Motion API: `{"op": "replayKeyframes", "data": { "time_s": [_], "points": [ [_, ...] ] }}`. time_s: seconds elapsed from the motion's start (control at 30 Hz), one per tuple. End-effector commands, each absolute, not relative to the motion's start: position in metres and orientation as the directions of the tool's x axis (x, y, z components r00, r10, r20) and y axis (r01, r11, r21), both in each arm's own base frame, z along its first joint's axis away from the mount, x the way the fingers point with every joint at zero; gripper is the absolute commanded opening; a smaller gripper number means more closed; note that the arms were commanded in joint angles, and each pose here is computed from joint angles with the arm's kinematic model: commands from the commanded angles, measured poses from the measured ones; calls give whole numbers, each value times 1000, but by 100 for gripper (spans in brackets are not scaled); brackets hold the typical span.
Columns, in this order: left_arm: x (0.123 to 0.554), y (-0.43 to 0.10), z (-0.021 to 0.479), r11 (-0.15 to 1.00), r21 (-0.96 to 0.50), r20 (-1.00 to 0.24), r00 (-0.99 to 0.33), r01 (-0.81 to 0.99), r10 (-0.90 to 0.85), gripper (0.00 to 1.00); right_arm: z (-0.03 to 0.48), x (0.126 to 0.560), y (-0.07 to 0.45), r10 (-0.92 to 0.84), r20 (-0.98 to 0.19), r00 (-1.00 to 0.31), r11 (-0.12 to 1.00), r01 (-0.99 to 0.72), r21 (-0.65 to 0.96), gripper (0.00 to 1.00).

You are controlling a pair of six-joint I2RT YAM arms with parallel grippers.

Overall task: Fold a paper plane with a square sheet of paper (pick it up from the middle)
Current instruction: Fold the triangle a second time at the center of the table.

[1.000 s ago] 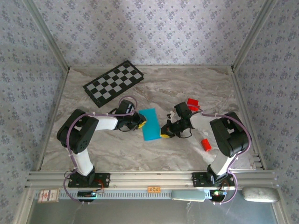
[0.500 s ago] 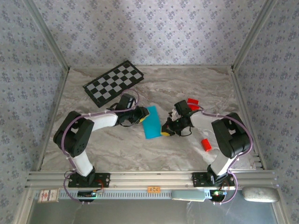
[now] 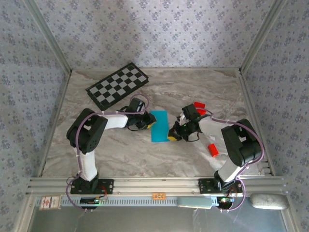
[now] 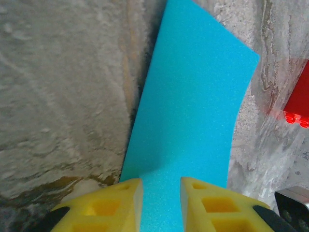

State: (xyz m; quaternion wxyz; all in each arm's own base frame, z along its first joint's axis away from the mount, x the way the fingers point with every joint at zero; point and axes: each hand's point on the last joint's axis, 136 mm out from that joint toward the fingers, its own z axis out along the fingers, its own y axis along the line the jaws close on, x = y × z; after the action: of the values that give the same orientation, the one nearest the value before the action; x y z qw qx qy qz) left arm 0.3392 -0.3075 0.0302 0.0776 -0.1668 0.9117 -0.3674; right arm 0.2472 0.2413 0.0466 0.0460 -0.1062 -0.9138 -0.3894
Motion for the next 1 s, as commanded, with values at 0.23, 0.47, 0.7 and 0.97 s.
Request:
{"op": "replayKeyframes", "data": {
  "time_s": [0.23,0.47,0.7,0.97],
  "points": [
    [328,-307,11,719,-640,41,-946,-272,-321,23,64,264,253,136,125,-983,657,184,731,0],
    [327,-307,12,723,-639,41,-950,-263,-310,22,68,289,266,124,61,-990,658,128,742,0],
    [332,-314,28,712,-665,19,-957,-227,-288,21,57,303,278,100,29,-995,682,90,726,0],
    [346,-320,66,699,-703,-74,-963,-134,-260,22,42,295,280,75,59,-995,715,95,693,0]
  ]
}}
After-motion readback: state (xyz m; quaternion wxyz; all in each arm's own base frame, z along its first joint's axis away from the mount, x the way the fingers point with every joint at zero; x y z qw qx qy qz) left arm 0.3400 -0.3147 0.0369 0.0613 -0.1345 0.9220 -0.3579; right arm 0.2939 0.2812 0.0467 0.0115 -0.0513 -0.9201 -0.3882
